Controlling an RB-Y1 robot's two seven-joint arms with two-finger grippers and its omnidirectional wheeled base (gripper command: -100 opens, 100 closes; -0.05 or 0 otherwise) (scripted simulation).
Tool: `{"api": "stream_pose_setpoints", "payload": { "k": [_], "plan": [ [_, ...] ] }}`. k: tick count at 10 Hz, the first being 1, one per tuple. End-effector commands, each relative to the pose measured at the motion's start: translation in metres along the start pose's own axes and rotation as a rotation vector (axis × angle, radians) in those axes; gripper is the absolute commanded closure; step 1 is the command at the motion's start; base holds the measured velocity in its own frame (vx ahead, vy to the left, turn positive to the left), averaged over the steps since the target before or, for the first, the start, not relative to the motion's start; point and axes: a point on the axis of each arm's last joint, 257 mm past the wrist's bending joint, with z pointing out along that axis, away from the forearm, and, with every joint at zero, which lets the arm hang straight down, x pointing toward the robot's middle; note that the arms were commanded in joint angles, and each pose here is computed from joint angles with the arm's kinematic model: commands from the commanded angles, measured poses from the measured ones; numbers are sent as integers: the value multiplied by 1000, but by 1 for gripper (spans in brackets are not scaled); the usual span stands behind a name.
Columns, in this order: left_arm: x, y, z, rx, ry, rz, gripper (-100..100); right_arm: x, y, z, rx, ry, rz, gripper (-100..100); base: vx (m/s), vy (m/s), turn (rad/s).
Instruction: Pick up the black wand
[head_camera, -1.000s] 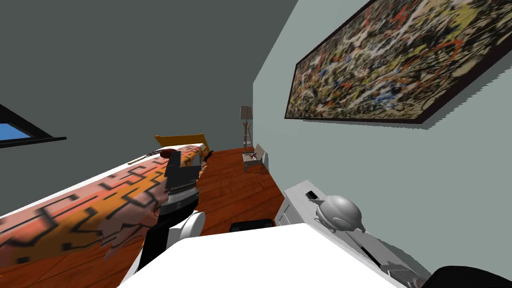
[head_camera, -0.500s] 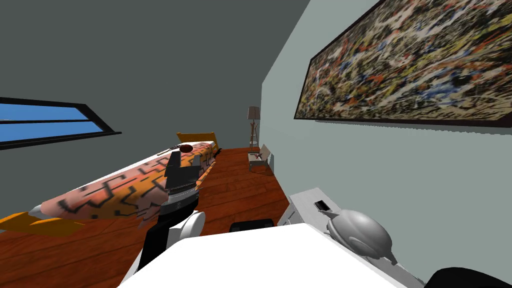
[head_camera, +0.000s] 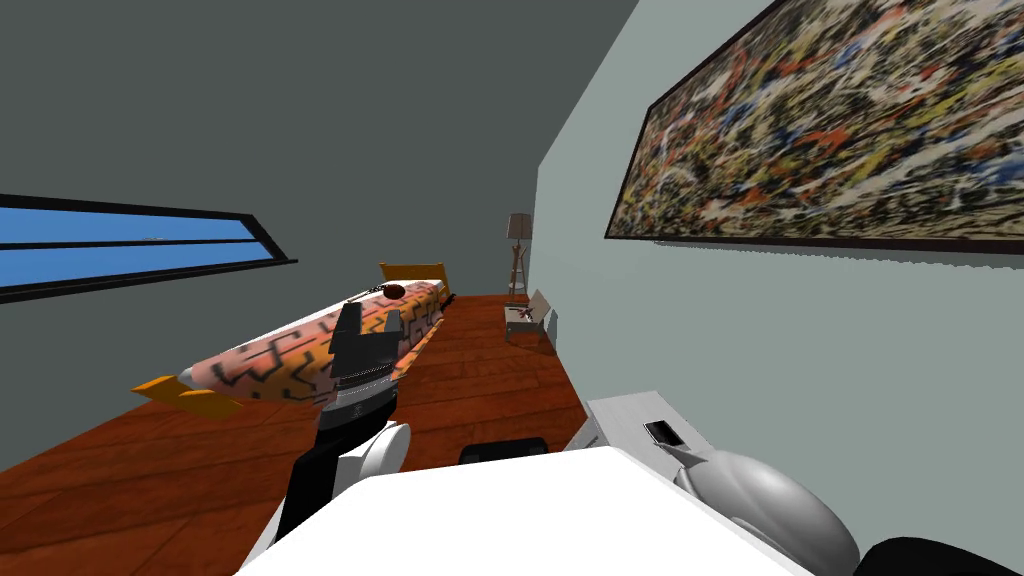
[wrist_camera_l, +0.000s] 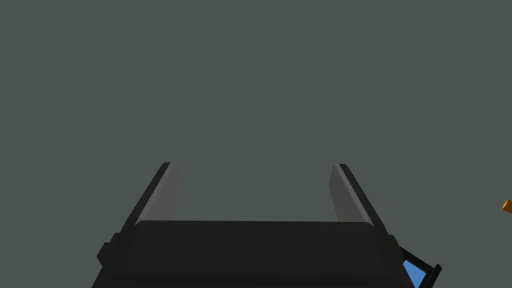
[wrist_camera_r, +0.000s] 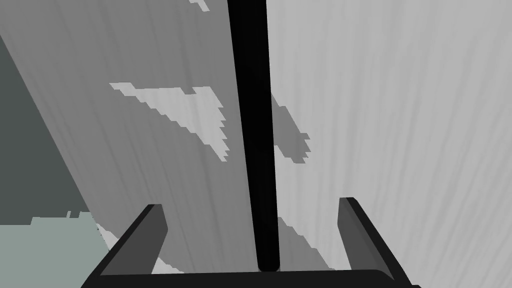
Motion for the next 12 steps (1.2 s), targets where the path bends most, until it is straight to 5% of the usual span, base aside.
{"api": "stream_pose_setpoints", "payload": {
  "k": [1,2,6,7,11,12],
  "plan": [
    [0,0,0,0,0,0,0,0,0,0,0,0,0,0,0,-4,-11],
    [0,0,0,0,0,0,0,4,3,7,3,3,36,-100,-72,-1,242],
    [0,0,0,0,0,0,0,10,9,18,7,9,89,-100,-115,6,210],
    [0,0,0,0,0,0,0,11,9,18,7,10,92,100,-10,1,-10],
    [0,0,0,0,0,0,0,11,9,18,6,10,92,100,0,0,0],
    [0,0,0,0,0,0,0,11,9,18,6,10,92,0,0,0,0]
  ]
}}
